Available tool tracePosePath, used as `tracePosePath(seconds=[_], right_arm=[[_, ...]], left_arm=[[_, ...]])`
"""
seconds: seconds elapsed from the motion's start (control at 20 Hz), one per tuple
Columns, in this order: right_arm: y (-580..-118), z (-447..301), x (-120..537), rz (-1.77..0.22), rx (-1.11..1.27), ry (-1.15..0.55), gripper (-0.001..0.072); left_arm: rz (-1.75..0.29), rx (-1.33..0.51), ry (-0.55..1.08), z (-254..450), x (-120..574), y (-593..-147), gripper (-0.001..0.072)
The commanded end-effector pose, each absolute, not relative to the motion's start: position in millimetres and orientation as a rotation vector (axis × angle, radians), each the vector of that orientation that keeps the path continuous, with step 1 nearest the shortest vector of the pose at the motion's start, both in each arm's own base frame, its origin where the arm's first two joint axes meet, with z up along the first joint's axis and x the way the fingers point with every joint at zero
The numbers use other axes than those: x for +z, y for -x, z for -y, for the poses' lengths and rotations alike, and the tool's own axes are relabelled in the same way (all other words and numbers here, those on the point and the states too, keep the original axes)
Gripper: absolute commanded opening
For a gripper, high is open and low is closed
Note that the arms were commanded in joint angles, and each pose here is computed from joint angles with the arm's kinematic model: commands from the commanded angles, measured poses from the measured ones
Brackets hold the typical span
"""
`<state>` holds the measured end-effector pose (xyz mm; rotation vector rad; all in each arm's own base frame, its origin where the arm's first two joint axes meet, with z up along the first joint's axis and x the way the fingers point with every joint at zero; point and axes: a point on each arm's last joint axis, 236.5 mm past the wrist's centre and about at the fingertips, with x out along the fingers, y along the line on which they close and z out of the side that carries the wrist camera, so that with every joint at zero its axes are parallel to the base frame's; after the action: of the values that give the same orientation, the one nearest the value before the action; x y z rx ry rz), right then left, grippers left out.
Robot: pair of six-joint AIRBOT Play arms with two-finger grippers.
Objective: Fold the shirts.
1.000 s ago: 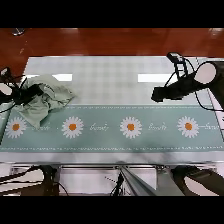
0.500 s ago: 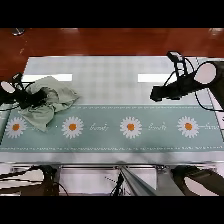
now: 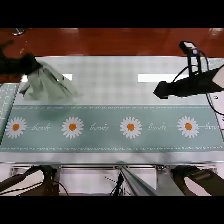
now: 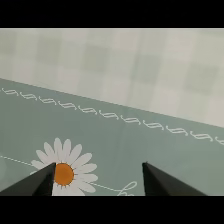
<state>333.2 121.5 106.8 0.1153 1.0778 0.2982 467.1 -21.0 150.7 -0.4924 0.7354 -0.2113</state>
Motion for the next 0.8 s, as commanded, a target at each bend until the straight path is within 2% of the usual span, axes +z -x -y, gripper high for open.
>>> tracePosePath(seconds=[0.0, 0.2, 0.4, 0.6, 0.75], right_arm=[[-321.8, -120.3, 139.7, -0.985, 0.311, -0.132, 0.0625], [-300.7, -120.0, 174.2, -0.895, 0.341, -0.147, 0.0625], [-282.4, -114.4, 204.2, -0.799, 0.347, -0.150, 0.0625], [-275.1, -102.1, 217.7, -0.747, 0.306, -0.151, 0.0625], [-275.5, -101.0, 218.6, -0.743, 0.300, -0.155, 0.0625]], left_arm=[[-0.457, -0.399, 0.437, 74.7, 289.7, -456.5, 0.0024], [-0.265, -0.597, 0.388, 139.8, 394.8, -418.4, 0.0024], [-0.160, -0.766, 0.401, 212.4, 433.2, -378.5, 0.0025], [-0.245, -0.898, 0.480, 300.8, 372.6, -338.3, 0.0025], [-0.386, -0.905, 0.480, 332.2, 283.8, -312.8, 0.0025]])
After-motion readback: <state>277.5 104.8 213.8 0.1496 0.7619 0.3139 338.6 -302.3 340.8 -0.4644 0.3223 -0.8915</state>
